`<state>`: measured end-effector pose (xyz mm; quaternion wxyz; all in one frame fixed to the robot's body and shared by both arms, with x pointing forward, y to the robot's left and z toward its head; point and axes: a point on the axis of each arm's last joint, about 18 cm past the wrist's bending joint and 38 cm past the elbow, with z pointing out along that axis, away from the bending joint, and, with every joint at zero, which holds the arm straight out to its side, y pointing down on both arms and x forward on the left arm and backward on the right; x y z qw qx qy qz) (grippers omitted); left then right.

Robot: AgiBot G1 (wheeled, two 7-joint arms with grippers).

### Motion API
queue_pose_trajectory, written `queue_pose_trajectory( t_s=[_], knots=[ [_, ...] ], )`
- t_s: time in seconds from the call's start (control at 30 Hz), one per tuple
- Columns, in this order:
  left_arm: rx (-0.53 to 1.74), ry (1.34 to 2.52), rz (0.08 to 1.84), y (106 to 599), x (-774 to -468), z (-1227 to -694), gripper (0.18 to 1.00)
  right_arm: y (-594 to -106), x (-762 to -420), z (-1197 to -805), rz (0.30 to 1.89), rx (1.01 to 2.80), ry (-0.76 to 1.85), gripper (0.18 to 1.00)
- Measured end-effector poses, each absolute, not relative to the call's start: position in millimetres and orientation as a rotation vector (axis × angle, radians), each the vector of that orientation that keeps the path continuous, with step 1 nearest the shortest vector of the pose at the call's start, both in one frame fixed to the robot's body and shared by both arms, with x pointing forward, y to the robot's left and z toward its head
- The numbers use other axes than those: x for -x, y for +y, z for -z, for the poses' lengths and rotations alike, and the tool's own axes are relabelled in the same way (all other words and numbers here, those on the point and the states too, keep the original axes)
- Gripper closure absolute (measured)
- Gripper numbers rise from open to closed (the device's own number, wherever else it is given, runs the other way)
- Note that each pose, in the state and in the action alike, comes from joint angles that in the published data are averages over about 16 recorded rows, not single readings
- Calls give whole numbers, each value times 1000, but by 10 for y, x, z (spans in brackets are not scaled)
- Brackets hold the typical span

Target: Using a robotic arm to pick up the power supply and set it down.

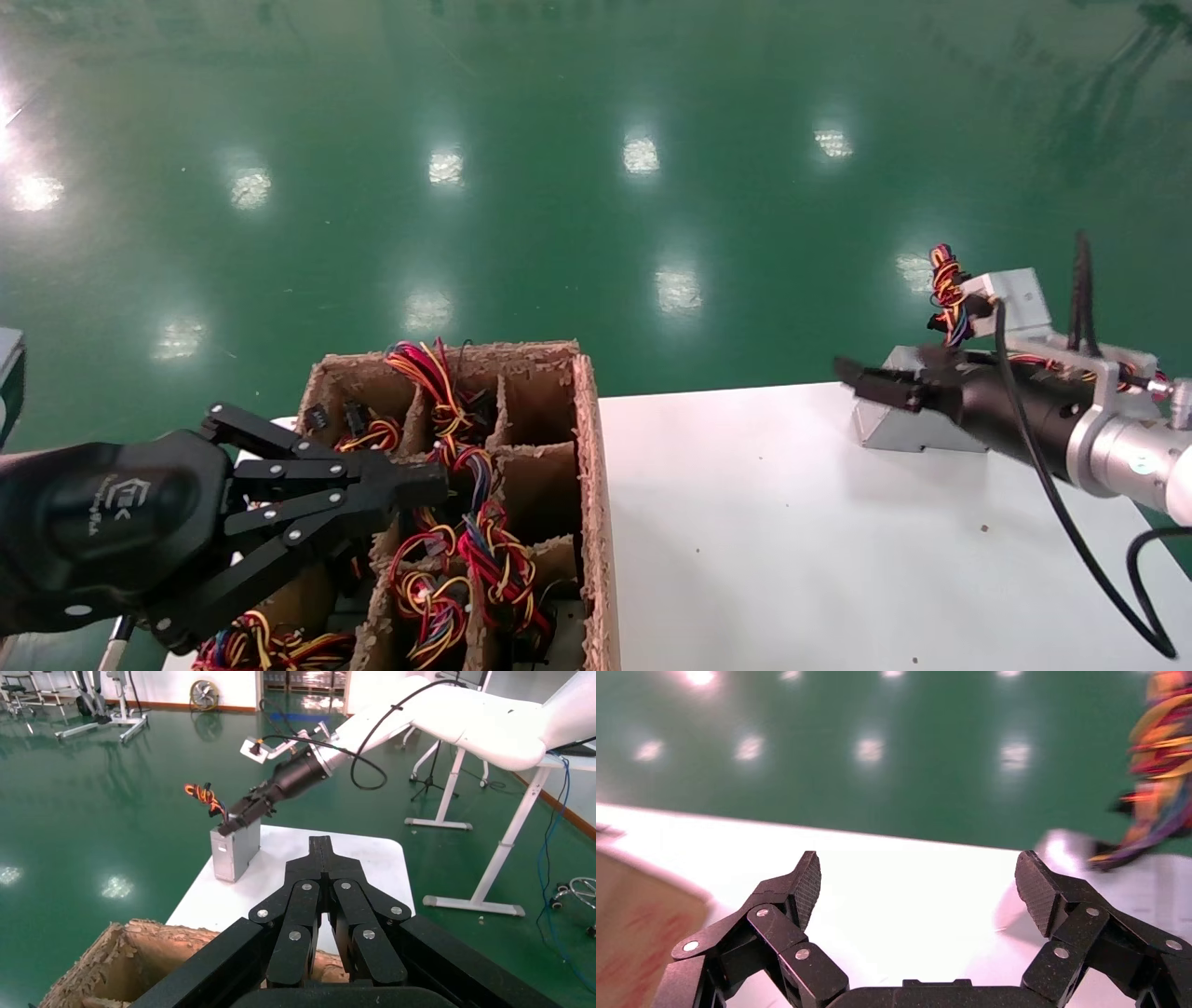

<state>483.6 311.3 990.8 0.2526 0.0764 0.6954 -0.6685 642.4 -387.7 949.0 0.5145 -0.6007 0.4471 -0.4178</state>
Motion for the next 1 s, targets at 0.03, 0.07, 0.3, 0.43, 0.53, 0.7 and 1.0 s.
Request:
queue_pose_trajectory(
  t_s=[0.03,0.07,0.3,0.43,0.53,0.7,1.0],
  knots=[
    [-208,1891,1818,3113,-4836,-9908,993,-3844,-6402,-9479,985,1467,1053,178],
    [-208,1891,1818,3113,-4836,-9908,993,-3809,-6378,-9470,967,1490,1031,178],
    [-208,1891,1818,3113,-4836,-9908,993,-3567,-6168,-9444,840,1626,839,178],
    [-208,1891,1818,3113,-4836,-9908,993,-3436,-6014,-9459,774,1682,707,178],
    [-208,1891,1818,3113,-4836,-9908,993,-3343,-5884,-9485,728,1711,598,178],
    [-208,1891,1818,3113,-4836,-9908,992,-3208,-5639,-9554,661,1735,403,178],
    [-208,1891,1818,3113,-4836,-9908,975,-3051,-5139,-9746,578,1692,33,178]
  ],
)
